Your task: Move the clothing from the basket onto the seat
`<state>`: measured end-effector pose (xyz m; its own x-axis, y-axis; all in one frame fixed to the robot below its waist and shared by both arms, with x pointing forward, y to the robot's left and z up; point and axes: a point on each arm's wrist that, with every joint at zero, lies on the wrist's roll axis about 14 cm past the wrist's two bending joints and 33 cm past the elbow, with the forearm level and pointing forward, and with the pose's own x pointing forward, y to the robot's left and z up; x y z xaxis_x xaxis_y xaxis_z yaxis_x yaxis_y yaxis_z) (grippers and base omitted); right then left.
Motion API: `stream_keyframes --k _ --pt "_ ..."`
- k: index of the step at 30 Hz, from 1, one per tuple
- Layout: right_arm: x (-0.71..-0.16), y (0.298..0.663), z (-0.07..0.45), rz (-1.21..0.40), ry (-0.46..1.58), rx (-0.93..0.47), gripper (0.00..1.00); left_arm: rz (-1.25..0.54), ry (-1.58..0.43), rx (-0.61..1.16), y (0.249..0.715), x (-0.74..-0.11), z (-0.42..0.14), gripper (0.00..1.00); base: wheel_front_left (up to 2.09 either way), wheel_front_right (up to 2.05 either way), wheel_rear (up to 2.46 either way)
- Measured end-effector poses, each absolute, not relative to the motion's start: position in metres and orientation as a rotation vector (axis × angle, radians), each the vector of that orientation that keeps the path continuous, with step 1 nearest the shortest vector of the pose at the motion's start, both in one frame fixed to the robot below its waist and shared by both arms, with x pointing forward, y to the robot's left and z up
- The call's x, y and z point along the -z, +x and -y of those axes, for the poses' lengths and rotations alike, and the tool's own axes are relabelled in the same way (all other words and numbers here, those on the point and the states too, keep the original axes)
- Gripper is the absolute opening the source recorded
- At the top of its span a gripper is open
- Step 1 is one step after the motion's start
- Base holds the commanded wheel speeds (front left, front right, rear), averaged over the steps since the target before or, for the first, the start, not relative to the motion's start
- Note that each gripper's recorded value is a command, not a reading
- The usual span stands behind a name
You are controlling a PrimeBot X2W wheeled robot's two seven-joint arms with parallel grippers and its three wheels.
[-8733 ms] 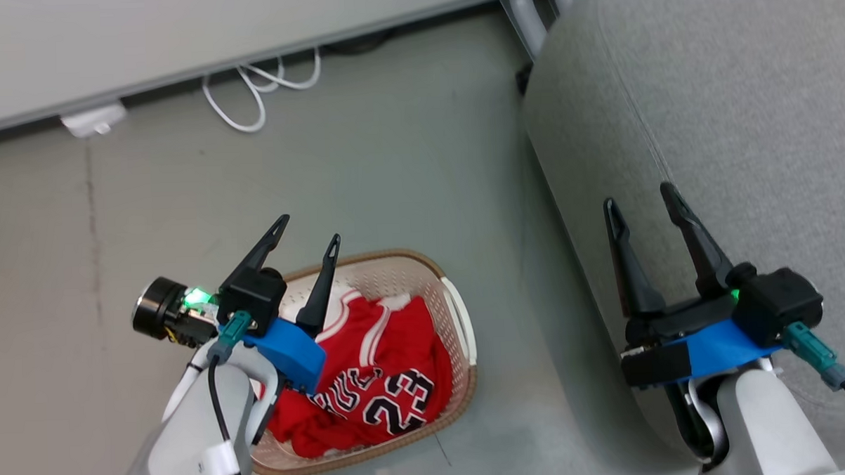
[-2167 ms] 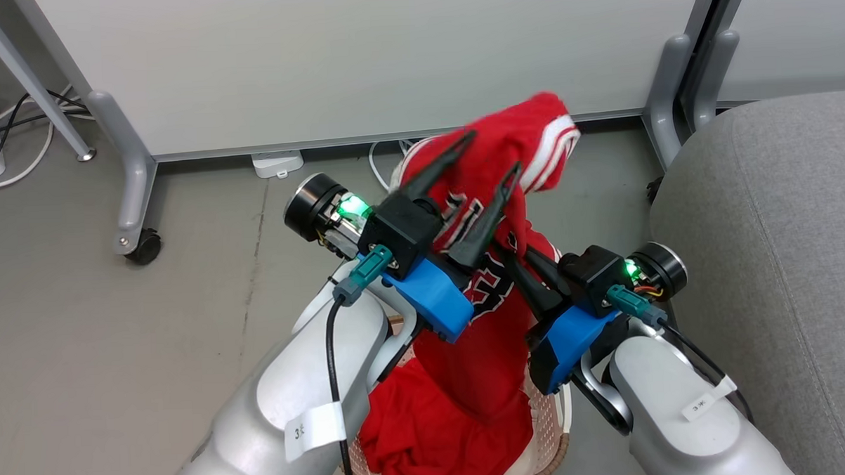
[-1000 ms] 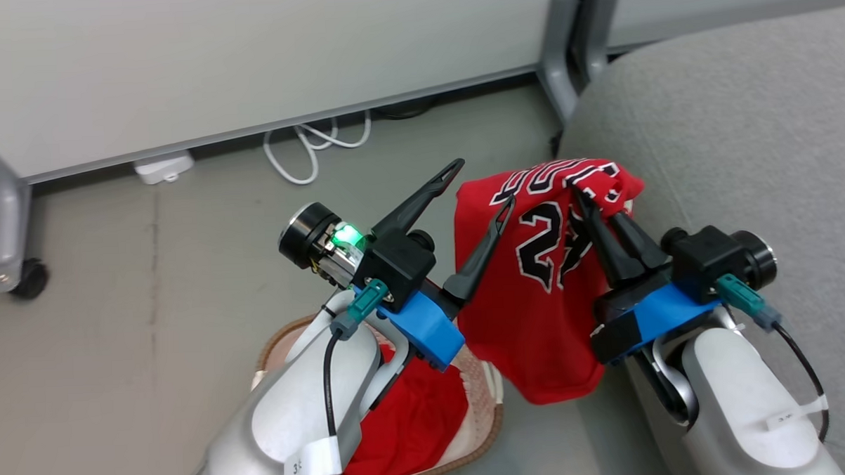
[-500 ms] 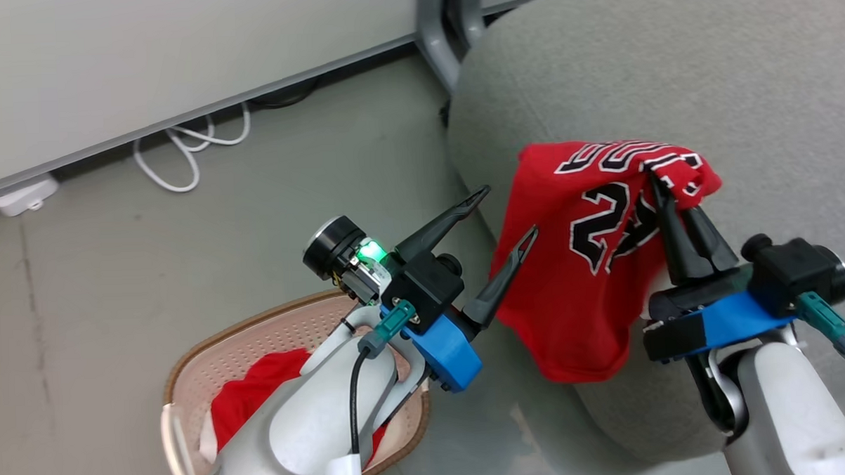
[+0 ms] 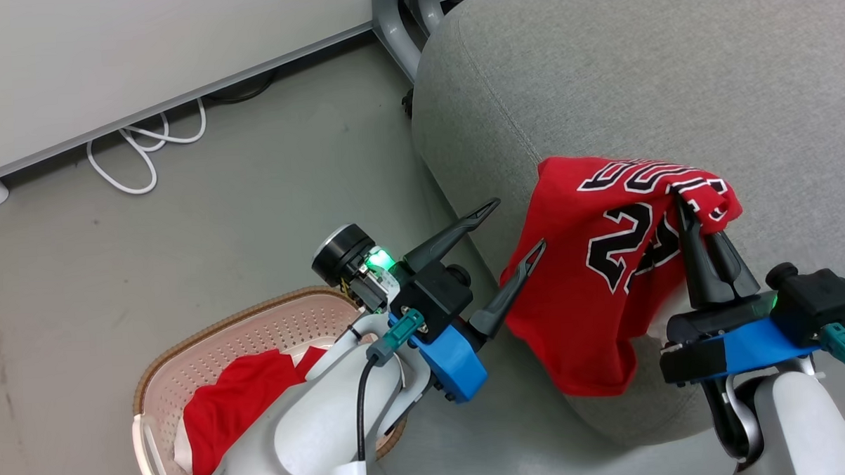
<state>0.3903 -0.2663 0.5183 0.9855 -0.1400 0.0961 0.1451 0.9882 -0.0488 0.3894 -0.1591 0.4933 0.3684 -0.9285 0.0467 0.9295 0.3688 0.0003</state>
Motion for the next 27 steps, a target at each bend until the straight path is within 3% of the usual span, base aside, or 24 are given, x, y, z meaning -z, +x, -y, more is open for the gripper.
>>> stream_keyframes --k 5,12,20,27 --pt "-0.531 0.406 0.262 0.135 -0.061 0.123 0.0 0.055 -0.04 1.183 0.397 -0.496 0.157 1.0 0.0 0.0 0.0" --pt "-0.583 0.459 0.276 0.289 -0.114 0.126 0.0 0.066 -0.038 1.16 0.424 -0.483 0.149 1.0 0.0 0.0 0.0" --pt "-0.651 0.519 0.324 0.487 -0.249 0.214 0.0 0.052 -0.041 1.139 0.464 -0.447 0.141 1.0 0.0 0.0 0.0" --pt "-0.646 0.555 0.38 0.464 -0.375 0.313 0.0 0.014 -0.072 1.125 0.487 -0.404 0.138 1.0 0.0 0.0 0.0"
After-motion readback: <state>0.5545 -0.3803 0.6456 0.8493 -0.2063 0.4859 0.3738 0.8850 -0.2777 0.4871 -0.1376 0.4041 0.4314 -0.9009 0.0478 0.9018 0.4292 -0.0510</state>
